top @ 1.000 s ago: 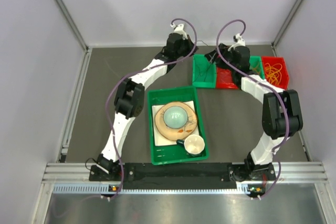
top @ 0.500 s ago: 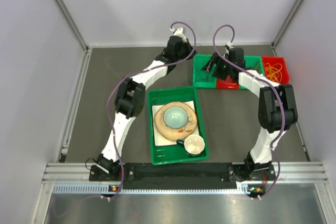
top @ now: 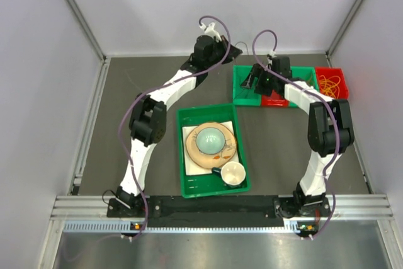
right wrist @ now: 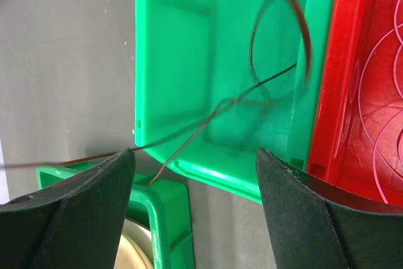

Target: Untangle the cables

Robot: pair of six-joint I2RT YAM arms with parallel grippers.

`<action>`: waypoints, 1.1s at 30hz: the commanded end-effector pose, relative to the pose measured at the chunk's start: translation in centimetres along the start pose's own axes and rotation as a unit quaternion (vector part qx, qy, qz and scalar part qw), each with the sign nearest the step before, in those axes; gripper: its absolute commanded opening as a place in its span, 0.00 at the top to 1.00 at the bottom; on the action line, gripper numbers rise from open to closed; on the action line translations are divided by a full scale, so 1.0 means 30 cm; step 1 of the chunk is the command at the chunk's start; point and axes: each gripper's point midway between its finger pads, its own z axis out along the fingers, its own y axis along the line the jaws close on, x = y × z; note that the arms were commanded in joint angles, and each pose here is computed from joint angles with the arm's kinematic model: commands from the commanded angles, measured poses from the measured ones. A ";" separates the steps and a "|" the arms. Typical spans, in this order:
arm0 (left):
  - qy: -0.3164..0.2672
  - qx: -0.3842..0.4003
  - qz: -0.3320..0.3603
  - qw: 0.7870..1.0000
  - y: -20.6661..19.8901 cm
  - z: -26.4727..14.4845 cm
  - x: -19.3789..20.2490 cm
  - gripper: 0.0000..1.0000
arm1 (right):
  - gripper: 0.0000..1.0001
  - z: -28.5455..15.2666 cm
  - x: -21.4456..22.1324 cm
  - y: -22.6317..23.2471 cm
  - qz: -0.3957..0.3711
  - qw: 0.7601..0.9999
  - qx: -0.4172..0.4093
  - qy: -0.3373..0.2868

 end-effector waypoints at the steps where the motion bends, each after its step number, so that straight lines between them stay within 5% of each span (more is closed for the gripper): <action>1: -0.074 0.079 0.007 0.994 -0.250 -0.087 -0.225 1.00 | 0.23 -0.010 -0.052 0.053 -0.025 0.999 -0.012 -0.019; 9: -0.088 0.062 -0.043 0.993 -0.209 -0.012 -0.234 1.00 | 0.23 -0.015 -0.028 0.086 -0.033 0.999 -0.020 -0.019; 33: -0.040 -0.042 -0.001 0.998 0.077 0.136 0.001 1.00 | 0.19 -0.303 -0.024 0.121 -0.069 0.994 -0.005 -0.089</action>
